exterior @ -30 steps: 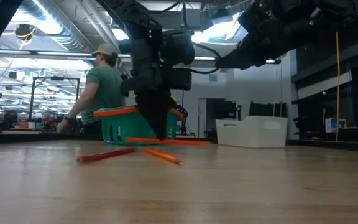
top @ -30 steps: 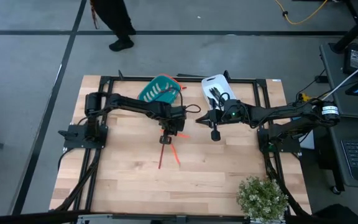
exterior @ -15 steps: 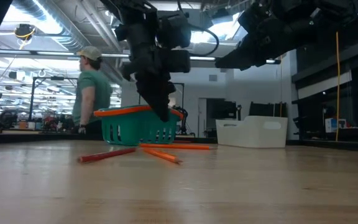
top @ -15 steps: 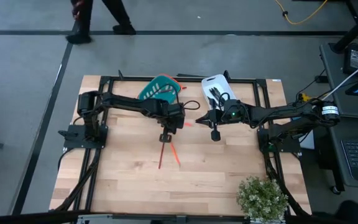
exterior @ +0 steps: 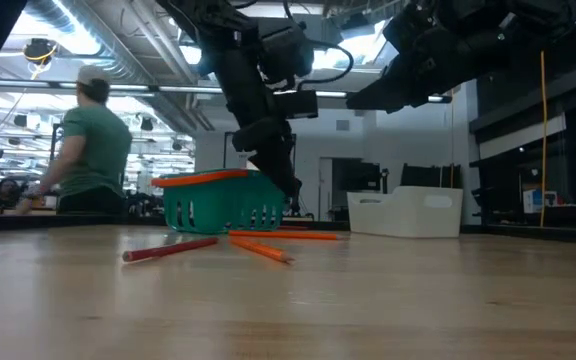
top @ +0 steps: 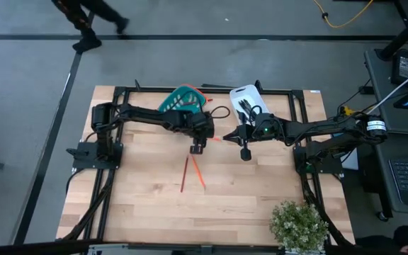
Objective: Sort pens & pencils
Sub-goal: Put the orange pencil into the blue bin
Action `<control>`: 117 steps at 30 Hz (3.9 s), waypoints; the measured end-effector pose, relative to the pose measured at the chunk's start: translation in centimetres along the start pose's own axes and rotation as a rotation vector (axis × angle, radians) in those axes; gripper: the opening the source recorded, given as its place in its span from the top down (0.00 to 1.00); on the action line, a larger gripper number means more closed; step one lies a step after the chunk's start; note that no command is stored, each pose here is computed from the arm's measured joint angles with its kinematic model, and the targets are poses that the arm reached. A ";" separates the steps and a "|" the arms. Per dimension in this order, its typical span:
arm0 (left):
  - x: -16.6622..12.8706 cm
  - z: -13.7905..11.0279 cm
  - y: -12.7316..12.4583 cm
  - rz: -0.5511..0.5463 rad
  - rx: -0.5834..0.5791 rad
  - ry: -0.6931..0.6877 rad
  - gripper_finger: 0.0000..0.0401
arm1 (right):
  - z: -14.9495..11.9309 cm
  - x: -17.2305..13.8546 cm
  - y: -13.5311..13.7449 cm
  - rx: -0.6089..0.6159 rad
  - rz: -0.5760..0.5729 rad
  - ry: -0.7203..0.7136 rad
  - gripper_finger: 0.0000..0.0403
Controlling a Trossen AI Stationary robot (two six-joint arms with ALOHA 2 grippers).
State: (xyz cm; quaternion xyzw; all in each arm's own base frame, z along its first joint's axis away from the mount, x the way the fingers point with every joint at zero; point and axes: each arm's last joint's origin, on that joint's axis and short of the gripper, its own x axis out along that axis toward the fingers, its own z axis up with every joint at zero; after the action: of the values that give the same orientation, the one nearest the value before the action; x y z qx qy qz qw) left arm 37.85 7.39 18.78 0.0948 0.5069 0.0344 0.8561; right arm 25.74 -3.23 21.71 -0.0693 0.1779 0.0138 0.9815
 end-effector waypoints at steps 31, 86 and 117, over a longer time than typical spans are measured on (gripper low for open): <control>4.3 -2.6 2.3 -0.089 0.098 0.115 0.76 | -0.2 0.0 0.0 -0.003 0.003 0.014 0.94; 4.8 -2.9 -1.8 -0.195 0.027 0.233 0.96 | -0.2 0.0 0.0 -0.018 0.003 0.015 0.94; 2.0 -2.2 -1.6 -0.241 0.003 0.246 0.96 | -0.3 0.0 0.1 -0.015 0.008 0.033 0.94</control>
State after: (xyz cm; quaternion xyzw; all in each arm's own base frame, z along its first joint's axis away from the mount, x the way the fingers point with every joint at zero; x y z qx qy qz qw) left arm 36.85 6.43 15.68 0.0297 0.6155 -0.0582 0.7854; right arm 25.63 -3.21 21.40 -0.0762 0.1943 0.0179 0.9778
